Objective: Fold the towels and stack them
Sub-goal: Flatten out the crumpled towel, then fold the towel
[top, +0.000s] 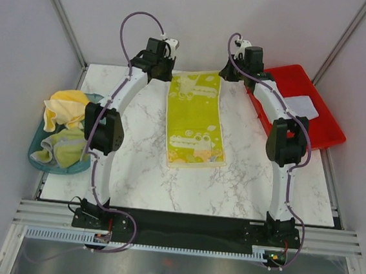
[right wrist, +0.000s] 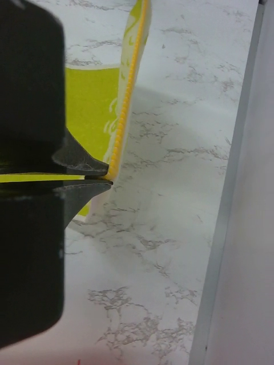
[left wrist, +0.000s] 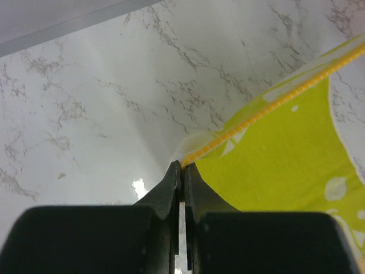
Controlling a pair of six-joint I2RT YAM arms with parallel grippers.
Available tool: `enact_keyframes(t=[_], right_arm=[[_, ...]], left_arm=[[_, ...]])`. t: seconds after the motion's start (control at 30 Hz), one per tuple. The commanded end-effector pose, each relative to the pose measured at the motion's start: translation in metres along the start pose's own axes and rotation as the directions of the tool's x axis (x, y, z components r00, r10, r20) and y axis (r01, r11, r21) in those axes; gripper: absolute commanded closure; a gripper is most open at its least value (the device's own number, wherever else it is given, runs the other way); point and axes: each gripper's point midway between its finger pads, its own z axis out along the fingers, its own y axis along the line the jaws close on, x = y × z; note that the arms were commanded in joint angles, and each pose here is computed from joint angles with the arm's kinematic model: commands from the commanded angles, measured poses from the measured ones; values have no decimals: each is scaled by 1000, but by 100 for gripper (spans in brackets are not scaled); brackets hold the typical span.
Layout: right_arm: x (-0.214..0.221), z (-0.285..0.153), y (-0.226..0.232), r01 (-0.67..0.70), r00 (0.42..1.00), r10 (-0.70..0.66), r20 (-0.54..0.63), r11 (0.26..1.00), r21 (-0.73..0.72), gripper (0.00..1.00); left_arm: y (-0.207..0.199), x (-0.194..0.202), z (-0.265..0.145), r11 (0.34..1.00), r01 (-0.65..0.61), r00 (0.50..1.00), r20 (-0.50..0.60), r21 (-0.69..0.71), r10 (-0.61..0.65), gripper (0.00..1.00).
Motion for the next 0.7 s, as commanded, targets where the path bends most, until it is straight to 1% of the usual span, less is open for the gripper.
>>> enact_keyframes(t=[0.0, 0.03, 0.13, 0.3, 0.33, 0.37, 0.4, 0.5, 0.53, 0.67], right_arm=[[-65, 5, 8, 69, 978, -46, 202, 991, -112, 100], [-67, 11, 4, 78, 973, -48, 226, 989, -125, 100], [-65, 15, 2, 109, 968, -64, 242, 978, -175, 100], [-46, 15, 3, 174, 968, -130, 215, 964, -201, 100], [-39, 11, 2, 177, 970, -137, 201, 964, -197, 100], [-35, 8, 2, 182, 971, -145, 190, 964, -195, 100], [-32, 4, 1, 194, 970, -160, 183, 963, -189, 100], [-15, -12, 3, 181, 979, -158, 131, 965, -188, 100], [-7, -21, 4, 170, 983, -153, 105, 969, -177, 100], [12, -46, 2, 165, 986, -159, 55, 975, -147, 100]], left_arm=[[3, -51, 14, 996, -92, 983, 163, 10, 89, 98], [5, -60, 15, 995, -96, 977, 189, 6, 94, 98], [9, -66, 26, 995, -101, 969, 226, -15, 102, 98], [3, -63, 22, 989, -147, 964, 229, 22, 139, 98], [3, -51, 23, 988, -154, 969, 201, 28, 145, 98], [0, -56, 11, 986, -161, 965, 217, 32, 150, 98], [-1, -40, 12, 986, -163, 971, 183, 44, 153, 98], [-10, -35, -7, 979, -191, 967, 186, 71, 175, 98], [-11, -20, -6, 980, -184, 973, 154, 80, 170, 98], [-21, 3, -23, 976, -184, 979, 116, 119, 170, 98]])
